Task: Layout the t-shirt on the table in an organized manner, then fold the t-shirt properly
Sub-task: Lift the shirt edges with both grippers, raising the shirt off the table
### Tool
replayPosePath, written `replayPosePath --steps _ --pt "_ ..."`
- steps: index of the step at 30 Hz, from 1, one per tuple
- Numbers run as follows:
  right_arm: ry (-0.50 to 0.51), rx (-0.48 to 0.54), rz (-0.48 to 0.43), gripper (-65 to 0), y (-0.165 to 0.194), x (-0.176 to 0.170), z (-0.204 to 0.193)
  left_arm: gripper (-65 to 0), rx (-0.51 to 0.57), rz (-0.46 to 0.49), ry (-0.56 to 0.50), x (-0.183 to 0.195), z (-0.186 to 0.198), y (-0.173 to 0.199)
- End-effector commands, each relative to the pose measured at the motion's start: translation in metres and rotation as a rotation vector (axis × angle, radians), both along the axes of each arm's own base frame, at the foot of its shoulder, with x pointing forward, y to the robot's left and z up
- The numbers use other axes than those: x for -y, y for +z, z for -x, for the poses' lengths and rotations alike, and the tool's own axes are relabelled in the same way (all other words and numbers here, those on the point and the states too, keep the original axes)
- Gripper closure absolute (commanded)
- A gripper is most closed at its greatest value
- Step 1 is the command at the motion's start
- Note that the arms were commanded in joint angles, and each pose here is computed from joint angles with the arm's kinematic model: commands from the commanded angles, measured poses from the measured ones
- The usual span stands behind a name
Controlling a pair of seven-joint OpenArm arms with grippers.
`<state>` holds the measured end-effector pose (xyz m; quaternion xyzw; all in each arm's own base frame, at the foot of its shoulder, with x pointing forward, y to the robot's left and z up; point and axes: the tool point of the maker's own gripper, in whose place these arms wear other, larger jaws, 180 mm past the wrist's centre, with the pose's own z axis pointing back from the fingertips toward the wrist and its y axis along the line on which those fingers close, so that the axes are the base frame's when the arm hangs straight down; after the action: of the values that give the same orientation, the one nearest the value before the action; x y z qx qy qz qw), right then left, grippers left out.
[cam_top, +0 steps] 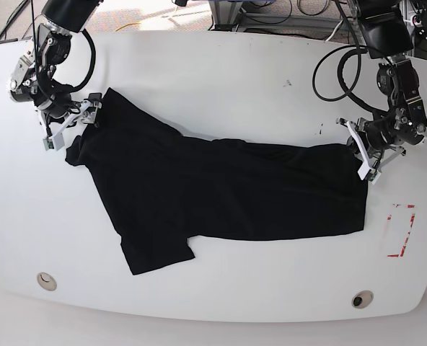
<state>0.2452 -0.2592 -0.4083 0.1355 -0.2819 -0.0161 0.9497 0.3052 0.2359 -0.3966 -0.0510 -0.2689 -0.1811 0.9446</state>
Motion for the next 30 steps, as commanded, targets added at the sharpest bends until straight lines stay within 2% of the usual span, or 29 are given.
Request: replayPosePath --steps 1,6,10,17,18,21,23,25,27,30 --pt "0.006 0.044 -0.005 -50.1 0.009 -0.002 -0.008 -0.3 0.054 -0.003 -0.003 -0.003 -0.012 0.015" --pt "0.002 0.031 -0.039 -46.5 0.001 -0.011 -0.006 -0.3 0.054 -0.003 -0.003 -0.003 -0.012 0.015" --pt "0.006 0.018 -0.056 -47.4 -0.005 -0.014 -0.004 -0.3 0.053 -0.003 -0.002 -0.004 -0.011 0.014" --pt "0.01 0.019 -0.059 -45.3 -0.006 -0.015 -0.004 -0.3 0.045 -0.003 -0.002 -0.004 -0.008 0.012" --pt "0.01 0.019 -0.059 -43.3 -0.006 -0.015 -0.004 -0.3 0.045 -0.003 -0.002 -0.004 -0.008 0.012" --pt "0.01 0.019 -0.059 -28.5 -0.006 -0.015 -0.004 -0.3 0.042 -0.003 -0.002 -0.004 -0.007 0.011" --pt "0.012 0.015 -0.056 -14.7 -0.006 -0.014 -0.003 -0.3 0.044 -0.004 -0.002 -0.004 -0.007 0.011" --pt "0.013 0.014 -0.053 -4.0 -0.006 -0.013 -0.003 -0.3 0.045 -0.004 -0.002 -0.004 -0.007 0.012" --pt "0.014 0.013 -0.05 0.0 -0.005 -0.013 -0.002 -0.3 0.055 -0.01 -0.005 -0.004 -0.008 0.015" --pt "0.021 0.031 -0.03 -1.3 0.001 -0.012 -0.003 -0.3 0.076 -0.024 -0.014 -0.003 -0.009 0.022"
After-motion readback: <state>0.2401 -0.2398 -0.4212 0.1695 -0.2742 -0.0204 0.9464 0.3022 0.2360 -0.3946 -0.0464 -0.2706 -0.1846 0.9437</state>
